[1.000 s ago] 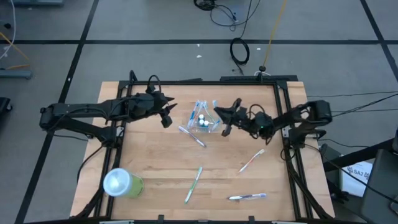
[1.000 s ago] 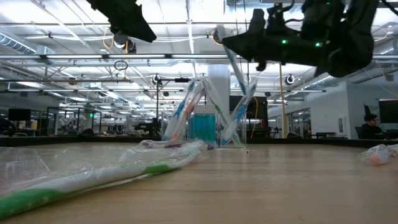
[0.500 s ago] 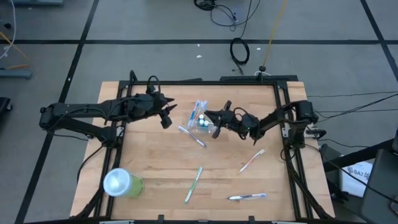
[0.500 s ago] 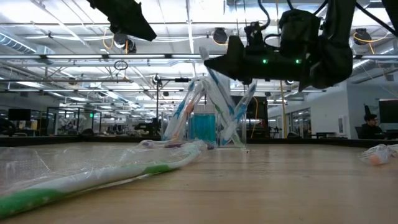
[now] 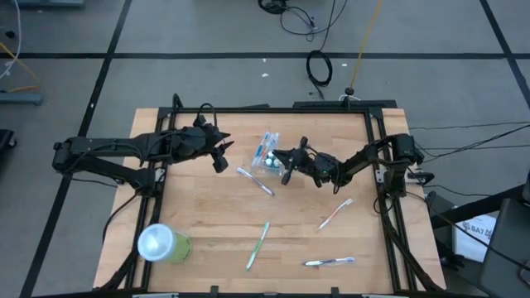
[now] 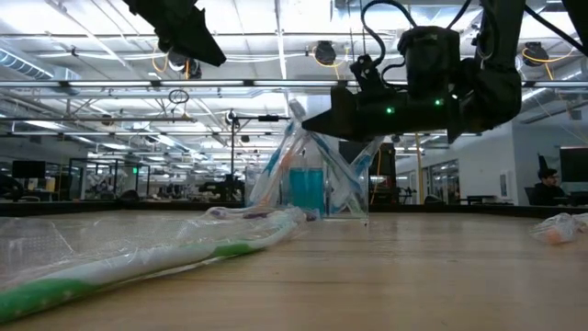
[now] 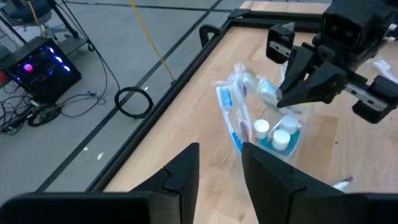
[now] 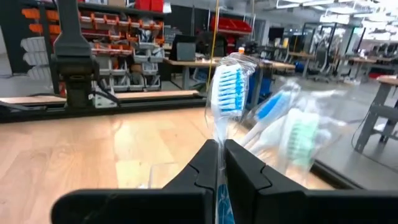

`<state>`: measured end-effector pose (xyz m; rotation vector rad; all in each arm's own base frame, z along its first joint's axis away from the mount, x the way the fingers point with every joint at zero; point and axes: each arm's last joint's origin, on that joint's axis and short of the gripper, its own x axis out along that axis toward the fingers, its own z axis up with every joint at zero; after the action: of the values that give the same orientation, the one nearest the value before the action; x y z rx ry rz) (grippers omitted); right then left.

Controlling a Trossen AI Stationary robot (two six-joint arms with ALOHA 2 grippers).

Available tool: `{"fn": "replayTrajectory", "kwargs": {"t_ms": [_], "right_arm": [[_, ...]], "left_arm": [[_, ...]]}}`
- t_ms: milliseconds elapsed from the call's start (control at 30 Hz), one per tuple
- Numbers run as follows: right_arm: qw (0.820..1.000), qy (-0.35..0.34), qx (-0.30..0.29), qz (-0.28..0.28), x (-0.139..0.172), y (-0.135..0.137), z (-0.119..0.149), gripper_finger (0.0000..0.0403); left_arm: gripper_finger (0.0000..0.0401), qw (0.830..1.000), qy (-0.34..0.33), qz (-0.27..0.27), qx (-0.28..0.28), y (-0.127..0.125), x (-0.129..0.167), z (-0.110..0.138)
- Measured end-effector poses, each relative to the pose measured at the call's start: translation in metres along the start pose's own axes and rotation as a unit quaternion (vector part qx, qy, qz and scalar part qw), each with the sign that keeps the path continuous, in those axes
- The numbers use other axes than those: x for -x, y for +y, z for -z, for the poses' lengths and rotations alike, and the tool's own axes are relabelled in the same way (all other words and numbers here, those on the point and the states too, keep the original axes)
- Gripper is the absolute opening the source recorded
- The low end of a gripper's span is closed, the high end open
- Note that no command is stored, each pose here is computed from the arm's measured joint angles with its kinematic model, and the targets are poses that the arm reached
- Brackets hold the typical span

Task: Pick & Place toothbrushing station
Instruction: Put the blue toothbrush into the transparent organizer

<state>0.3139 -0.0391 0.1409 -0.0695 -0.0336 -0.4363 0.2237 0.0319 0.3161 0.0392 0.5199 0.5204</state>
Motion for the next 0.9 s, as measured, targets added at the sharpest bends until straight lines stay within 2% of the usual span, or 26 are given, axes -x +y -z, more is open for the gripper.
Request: {"fn": "replayTrajectory", "kwargs": {"t_ms": [233, 467, 667, 900], "right_arm": [[1.0, 0.003, -0.004, 0.004, 0.0, -0.001, 0.001, 0.0028], [0.994, 0.004, -0.023, 0.106, 0.001, -0.006, 0.0, 0.0077], [0.995, 0.01, -0.01, 0.096, 0.003, -0.001, 0.001, 0.012], [0.995, -0.039, -0.014, 0.096, 0.004, -0.001, -0.015, 0.0168]], "left_arm": [[0.0127, 1.0, 0.012, -0.003, 0.01, 0.0, 0.0, 0.003], [0.0127, 0.999, 0.031, -0.005, 0.01, 0.001, 0.0, 0.006], [0.0127, 0.999, 0.03, -0.007, 0.012, 0.001, 0.0, 0.006], [0.0127, 0.999, 0.03, -0.007, 0.012, 0.001, 0.0, 0.006]]}}
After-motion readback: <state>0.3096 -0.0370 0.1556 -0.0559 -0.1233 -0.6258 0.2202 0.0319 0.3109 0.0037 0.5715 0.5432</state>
